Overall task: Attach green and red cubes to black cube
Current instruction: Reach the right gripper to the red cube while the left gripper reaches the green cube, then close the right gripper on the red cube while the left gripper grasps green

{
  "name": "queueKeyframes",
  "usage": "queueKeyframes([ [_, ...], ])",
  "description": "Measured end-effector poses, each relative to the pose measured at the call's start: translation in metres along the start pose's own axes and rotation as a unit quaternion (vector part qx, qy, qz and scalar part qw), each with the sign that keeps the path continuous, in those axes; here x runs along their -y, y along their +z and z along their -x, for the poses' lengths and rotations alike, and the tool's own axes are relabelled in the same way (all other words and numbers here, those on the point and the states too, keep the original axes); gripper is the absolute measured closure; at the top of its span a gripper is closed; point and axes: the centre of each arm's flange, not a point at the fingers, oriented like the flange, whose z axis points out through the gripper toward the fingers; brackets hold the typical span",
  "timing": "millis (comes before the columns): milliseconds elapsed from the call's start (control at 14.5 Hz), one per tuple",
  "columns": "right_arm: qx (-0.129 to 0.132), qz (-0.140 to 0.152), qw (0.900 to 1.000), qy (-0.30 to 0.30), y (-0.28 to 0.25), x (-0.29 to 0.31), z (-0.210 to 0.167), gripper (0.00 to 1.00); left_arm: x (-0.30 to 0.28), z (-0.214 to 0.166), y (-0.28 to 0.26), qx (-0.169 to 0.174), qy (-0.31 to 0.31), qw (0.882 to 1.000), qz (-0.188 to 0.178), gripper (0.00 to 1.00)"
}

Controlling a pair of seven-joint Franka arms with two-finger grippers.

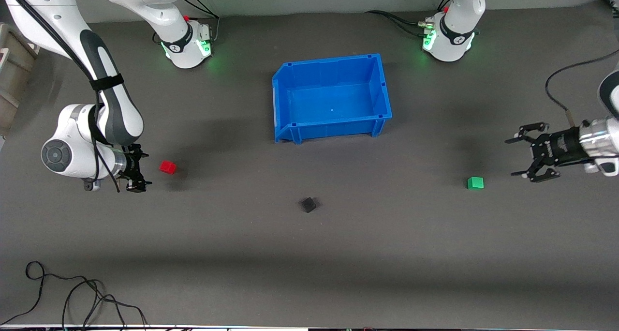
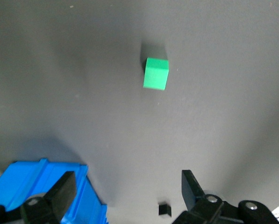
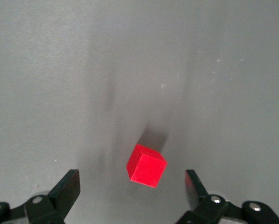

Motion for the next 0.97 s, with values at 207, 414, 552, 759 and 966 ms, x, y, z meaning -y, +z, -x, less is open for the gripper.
queueKeyframes([
  [207, 0.013, 0.015, 1.0, 0.021, 0.017, -0.004, 0.002, 0.0, -0.003, -0.03, 0.039, 0.012, 0.005, 1.0, 0.02, 0.0],
  [414, 0.017, 0.038, 0.999, 0.024, 0.049, -0.005, 0.005, 0.0, -0.005, -0.054, 0.068, 0.016, 0.006, 0.999, 0.035, 0.0],
  [552, 0.019, 0.045, 0.998, 0.027, 0.067, -0.003, 0.005, 0.02, -0.005, -0.067, 0.087, 0.019, 0.012, 0.999, 0.043, 0.0],
  [759, 0.033, 0.052, 0.998, 0.031, 0.083, -0.001, 0.015, 0.12, 0.001, -0.083, 0.113, 0.016, 0.025, 0.998, 0.058, 0.0],
  [966, 0.033, 0.046, 0.998, 0.026, 0.08, 0.002, 0.021, 0.19, 0.006, -0.096, 0.133, 0.015, 0.039, 0.997, 0.063, 0.0],
])
